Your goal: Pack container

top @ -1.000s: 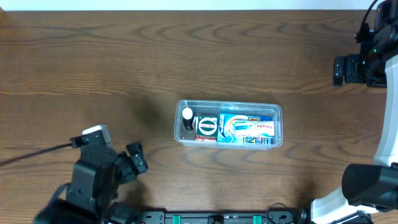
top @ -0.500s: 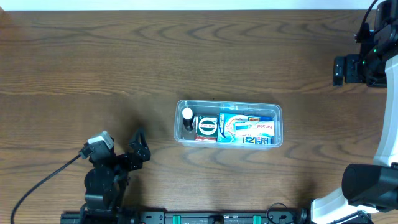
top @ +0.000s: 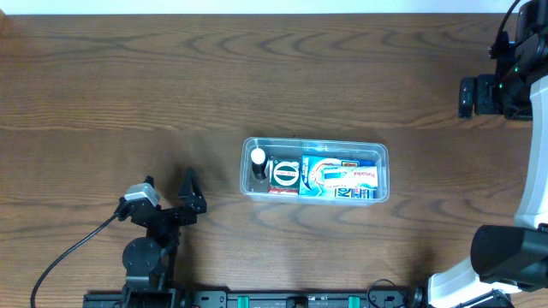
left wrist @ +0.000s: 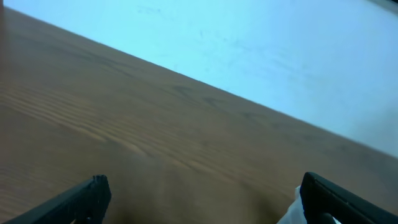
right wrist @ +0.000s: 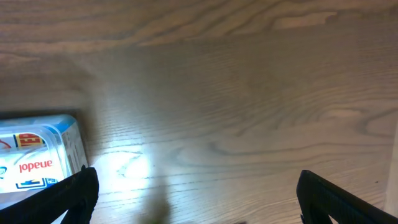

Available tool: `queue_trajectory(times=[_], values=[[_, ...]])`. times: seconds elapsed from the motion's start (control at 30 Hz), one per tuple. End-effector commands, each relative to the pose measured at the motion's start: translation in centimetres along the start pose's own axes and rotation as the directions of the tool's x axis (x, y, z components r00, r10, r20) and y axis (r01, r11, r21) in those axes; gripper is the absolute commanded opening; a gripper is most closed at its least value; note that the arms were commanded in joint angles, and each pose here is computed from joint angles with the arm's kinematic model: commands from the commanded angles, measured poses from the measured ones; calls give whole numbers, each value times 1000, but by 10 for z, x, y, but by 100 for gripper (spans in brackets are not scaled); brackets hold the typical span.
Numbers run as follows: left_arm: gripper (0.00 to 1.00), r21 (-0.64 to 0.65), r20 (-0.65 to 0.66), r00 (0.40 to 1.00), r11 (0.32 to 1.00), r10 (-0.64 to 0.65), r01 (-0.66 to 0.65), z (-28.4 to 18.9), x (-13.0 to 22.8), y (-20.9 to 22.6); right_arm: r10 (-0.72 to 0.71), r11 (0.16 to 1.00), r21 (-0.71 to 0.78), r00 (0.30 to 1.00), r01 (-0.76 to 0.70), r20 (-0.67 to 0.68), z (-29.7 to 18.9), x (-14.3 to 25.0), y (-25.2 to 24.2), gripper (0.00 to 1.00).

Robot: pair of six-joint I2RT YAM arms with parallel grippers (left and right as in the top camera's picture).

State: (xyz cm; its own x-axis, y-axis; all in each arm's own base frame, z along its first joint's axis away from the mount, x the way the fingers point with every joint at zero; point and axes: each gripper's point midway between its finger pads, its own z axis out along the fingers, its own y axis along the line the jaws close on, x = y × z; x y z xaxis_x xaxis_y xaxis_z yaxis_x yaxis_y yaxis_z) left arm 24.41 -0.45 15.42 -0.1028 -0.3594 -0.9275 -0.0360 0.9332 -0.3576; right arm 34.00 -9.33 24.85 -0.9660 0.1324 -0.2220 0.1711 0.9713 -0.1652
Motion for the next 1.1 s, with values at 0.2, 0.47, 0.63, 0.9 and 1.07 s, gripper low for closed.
queue_trajectory(times=[0.2,0.47,0.63,0.9,1.07], values=[[98,-11,-50,982,983,183,-183,2,17,7,21,1000,13,999,-21,24,-8,-1,-5,99],[98,-12,-55,982,983,183,-184,2,18,8,21,1000,13,999,-21,24,-8,-1,-5,99],[98,-13,-58,981,983,183,-184,2,19,8,21,1000,13,999,-22,24,-8,-1,-5,99],[98,-13,-58,981,983,183,-184,2,19,8,22,1000,13,999,-22,24,-8,-1,-5,99],[98,-13,-58,981,983,183,-184,2,19,8,22,1000,13,999,-23,32,-11,0,-5,99]])
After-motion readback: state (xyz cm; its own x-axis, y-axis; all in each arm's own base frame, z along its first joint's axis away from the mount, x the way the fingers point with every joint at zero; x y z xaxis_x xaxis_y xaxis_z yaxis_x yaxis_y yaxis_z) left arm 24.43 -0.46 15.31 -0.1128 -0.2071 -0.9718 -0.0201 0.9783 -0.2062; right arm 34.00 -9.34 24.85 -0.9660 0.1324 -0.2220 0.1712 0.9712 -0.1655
